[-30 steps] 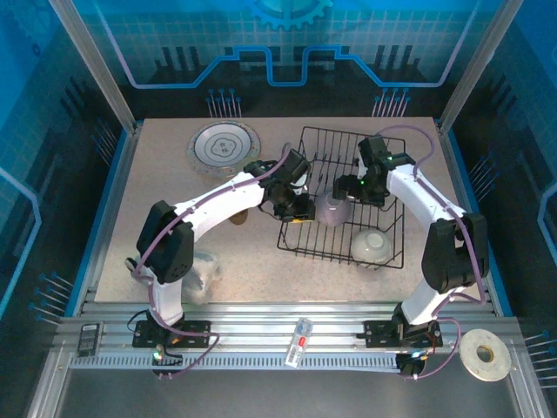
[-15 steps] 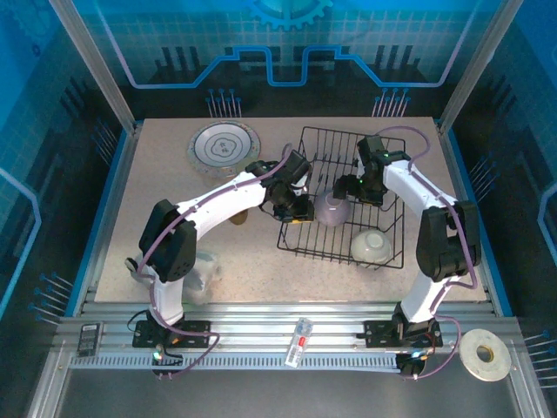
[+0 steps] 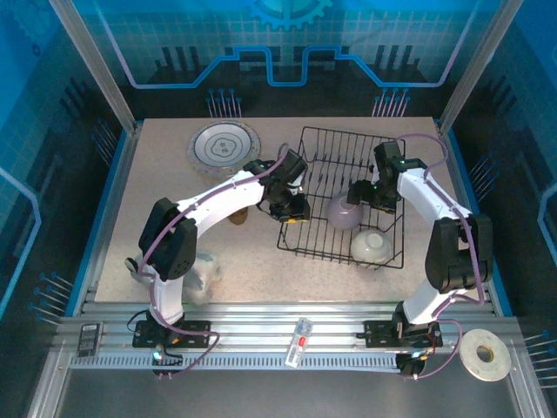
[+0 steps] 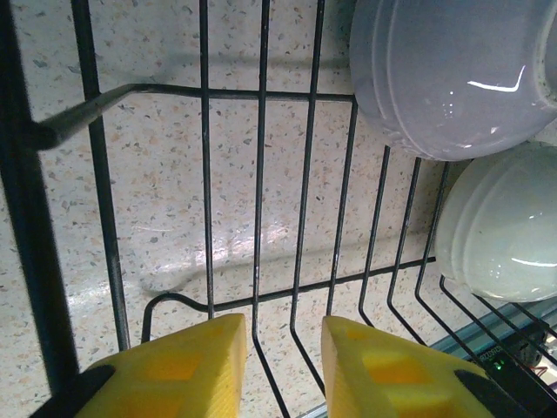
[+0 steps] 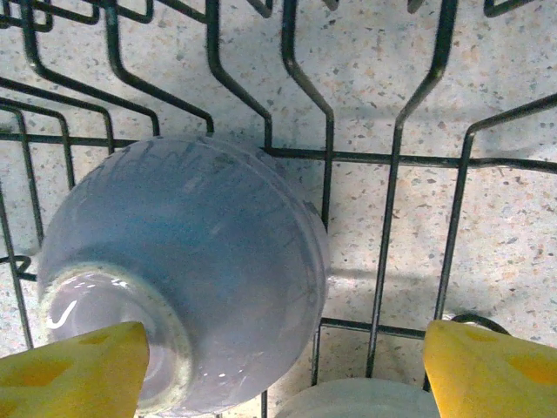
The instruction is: Unload the mixed dishes from the dish rack
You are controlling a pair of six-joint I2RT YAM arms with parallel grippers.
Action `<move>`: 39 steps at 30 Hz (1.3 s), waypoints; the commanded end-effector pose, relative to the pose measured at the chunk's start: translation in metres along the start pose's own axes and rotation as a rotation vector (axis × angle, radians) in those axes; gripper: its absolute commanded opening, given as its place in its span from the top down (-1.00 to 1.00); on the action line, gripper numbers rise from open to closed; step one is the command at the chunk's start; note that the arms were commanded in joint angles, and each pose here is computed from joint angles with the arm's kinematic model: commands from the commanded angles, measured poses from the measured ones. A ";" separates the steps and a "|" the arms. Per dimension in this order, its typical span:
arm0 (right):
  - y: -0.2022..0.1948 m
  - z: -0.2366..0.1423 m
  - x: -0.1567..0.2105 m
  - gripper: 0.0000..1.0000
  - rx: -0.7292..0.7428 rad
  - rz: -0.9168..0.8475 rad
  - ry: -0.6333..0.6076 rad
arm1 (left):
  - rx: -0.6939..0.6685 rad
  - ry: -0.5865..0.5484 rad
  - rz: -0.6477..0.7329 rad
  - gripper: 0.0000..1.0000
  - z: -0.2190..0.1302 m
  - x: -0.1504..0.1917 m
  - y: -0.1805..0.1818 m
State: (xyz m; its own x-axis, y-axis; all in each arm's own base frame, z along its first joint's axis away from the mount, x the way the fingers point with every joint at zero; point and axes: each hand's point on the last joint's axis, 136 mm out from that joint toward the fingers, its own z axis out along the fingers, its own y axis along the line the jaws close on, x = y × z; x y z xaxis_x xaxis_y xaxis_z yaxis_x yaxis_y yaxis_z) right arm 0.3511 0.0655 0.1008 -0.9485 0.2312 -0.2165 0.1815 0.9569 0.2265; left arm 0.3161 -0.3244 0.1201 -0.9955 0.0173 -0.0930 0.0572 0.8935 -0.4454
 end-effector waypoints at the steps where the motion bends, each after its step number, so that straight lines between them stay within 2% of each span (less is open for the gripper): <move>1: 0.014 -0.016 -0.002 -0.67 -0.094 -0.004 -0.026 | -0.002 0.026 -0.013 0.34 0.005 0.004 0.003; 6: 0.022 -0.018 -0.003 -0.69 -0.179 0.033 -0.041 | 0.024 0.016 -0.004 0.18 0.000 0.005 -0.001; 14: 0.012 0.007 0.015 -0.69 -0.180 0.074 0.025 | 0.046 0.013 -0.012 -0.02 -0.003 0.012 -0.001; 21: 0.005 0.024 0.030 -0.64 -0.172 0.100 0.069 | 0.072 0.008 -0.004 -0.36 -0.005 0.011 -0.008; 24: 0.001 0.031 0.035 -0.58 -0.165 0.110 0.084 | 0.085 0.010 -0.006 -0.44 -0.004 0.011 -0.010; 33: -0.006 0.043 0.044 -0.33 -0.194 0.160 0.115 | 0.085 0.023 -0.020 -0.46 0.002 0.011 -0.011; 39: -0.007 0.047 0.042 -0.07 -0.226 0.187 0.123 | 0.080 0.029 -0.025 -0.46 0.005 0.009 -0.012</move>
State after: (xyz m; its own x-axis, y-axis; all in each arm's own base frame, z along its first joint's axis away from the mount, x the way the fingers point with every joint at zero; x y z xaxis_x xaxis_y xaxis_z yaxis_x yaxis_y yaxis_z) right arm 0.3419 0.0924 0.0849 -0.9322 0.3351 -0.1365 0.2126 0.8125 0.5428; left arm 0.3110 -0.3424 0.1261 -0.9943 0.0311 -0.1018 0.0816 0.8368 -0.5415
